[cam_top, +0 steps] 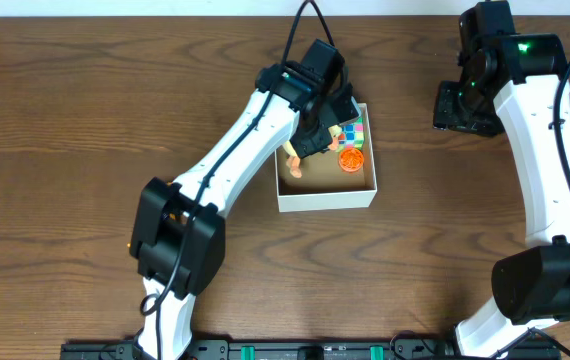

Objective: Pack container
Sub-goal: 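Carry the duck right over the white box, then lower the duck into the box, release, and withdraw left gripper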

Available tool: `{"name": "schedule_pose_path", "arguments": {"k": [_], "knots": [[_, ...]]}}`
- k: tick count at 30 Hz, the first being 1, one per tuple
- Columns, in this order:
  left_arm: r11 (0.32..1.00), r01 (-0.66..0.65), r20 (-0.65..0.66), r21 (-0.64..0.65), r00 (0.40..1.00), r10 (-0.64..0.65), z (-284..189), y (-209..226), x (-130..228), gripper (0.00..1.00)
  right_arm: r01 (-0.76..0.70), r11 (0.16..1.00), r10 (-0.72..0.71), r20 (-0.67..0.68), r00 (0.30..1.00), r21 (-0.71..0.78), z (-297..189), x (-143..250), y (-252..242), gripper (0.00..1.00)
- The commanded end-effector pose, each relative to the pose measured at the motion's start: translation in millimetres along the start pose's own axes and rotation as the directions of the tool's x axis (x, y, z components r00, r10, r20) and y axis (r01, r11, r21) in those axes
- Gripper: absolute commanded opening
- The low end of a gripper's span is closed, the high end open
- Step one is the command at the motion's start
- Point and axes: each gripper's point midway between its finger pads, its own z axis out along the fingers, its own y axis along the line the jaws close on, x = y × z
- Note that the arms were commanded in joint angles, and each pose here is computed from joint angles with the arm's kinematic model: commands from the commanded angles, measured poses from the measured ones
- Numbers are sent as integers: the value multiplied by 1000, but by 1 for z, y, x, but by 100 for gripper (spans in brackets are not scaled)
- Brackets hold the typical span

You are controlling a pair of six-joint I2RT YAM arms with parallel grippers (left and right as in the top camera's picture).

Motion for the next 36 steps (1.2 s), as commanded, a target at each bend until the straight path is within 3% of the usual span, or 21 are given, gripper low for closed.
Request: {"name": "schedule_pose_path", "arguments": {"k": [1, 13, 33, 34, 35, 36], "knots": [[999, -40, 0, -14, 999, 40, 8, 7, 1, 6, -4, 1000, 4, 6, 1000, 11, -2, -2, -6, 47], [997, 35, -20, -62, 999, -36, 15, 45, 22, 6, -3, 1000, 3, -7, 1000, 16, -2, 1, -7, 47], [999, 40, -4, 14, 999, -40, 35, 30, 26, 6, -5, 1000, 5, -4, 1000, 15, -2, 0, -7, 46], [999, 41, -4, 23, 999, -41, 37, 29, 26, 7, -5, 1000, 5, -4, 1000, 15, -2, 0, -7, 46], [998, 53, -6, 39, 999, -53, 41, 26, 26, 17, -4, 1000, 4, -5, 1000, 15, -2, 1, -7, 47], [997, 62, -8, 47, 998, -61, 44, 25, 26, 35, -4, 1000, 4, -6, 1000, 15, -2, 1, -7, 46]]}}
